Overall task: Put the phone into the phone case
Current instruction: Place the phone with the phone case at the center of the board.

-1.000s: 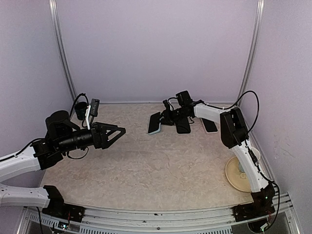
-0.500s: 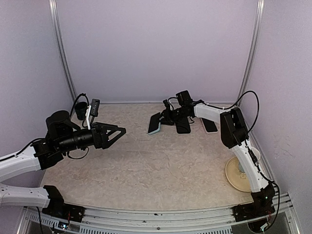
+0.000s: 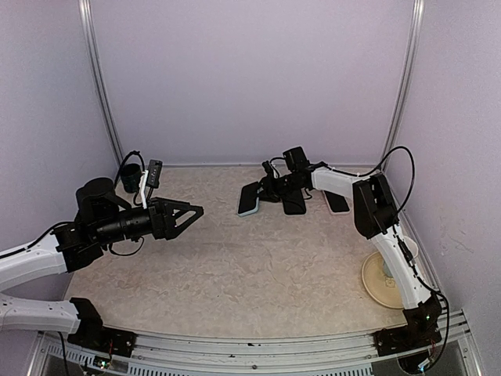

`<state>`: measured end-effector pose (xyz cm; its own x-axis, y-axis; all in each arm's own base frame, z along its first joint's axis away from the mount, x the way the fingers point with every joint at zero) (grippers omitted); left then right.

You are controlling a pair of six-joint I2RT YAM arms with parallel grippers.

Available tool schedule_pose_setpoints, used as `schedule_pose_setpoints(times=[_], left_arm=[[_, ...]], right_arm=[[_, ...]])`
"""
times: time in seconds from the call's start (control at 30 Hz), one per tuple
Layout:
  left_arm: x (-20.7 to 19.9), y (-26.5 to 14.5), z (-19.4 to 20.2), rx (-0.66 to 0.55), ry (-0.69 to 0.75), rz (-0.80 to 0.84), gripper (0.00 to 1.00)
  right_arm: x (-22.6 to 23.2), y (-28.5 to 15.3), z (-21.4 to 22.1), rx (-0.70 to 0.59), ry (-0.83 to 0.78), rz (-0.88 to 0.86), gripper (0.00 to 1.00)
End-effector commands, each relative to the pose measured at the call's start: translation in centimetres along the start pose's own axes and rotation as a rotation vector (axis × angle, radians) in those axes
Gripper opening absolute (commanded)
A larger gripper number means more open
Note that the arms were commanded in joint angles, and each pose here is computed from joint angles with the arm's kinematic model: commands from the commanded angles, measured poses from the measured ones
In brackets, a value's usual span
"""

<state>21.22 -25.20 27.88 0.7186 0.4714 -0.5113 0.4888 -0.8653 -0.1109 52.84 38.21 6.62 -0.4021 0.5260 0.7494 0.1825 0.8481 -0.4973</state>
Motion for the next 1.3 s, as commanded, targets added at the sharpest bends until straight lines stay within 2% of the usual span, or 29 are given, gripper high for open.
schedule_pose_setpoints(times=[0.0, 0.23, 0.43, 0.87, 1.27], left_arm=[[-0.1, -0.1, -0.4, -0.021, 0.001, 0.007, 0.99], [-0.1, -0.1, -0.4, -0.021, -0.004, 0.007, 0.99], [-0.1, -0.3, -0.5, -0.022, 0.000, 0.003, 0.99], [-0.1, -0.6, -0.4, -0.028, 0.002, 0.000, 0.99], [0.0, -0.8, -0.3, -0.036, -0.007, -0.003, 0.99]], right_arm=[[0.4, 0.1, -1.3, -0.037, -0.043, -0.045, 0.33], [0.6, 0.5, -1.1, -0.033, -0.031, -0.075, 0.24], [1.2, 0.8, -1.0, -0.032, -0.036, -0.091, 0.24], [1.4, -0.2, -0.8, -0.026, -0.040, -0.028, 0.45], [1.0, -1.4, -0.8, -0.025, -0.048, 0.085, 0.52]])
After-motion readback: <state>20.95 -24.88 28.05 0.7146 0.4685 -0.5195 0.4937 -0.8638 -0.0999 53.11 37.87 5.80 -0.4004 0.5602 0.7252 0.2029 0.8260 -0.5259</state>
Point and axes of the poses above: each gripper's point midway between its finger pads, its own y axis out along the fingers, its own x axis along the line the jaws close on, z = x × y, the point moved 2 cm from there along -y, back along the fingers
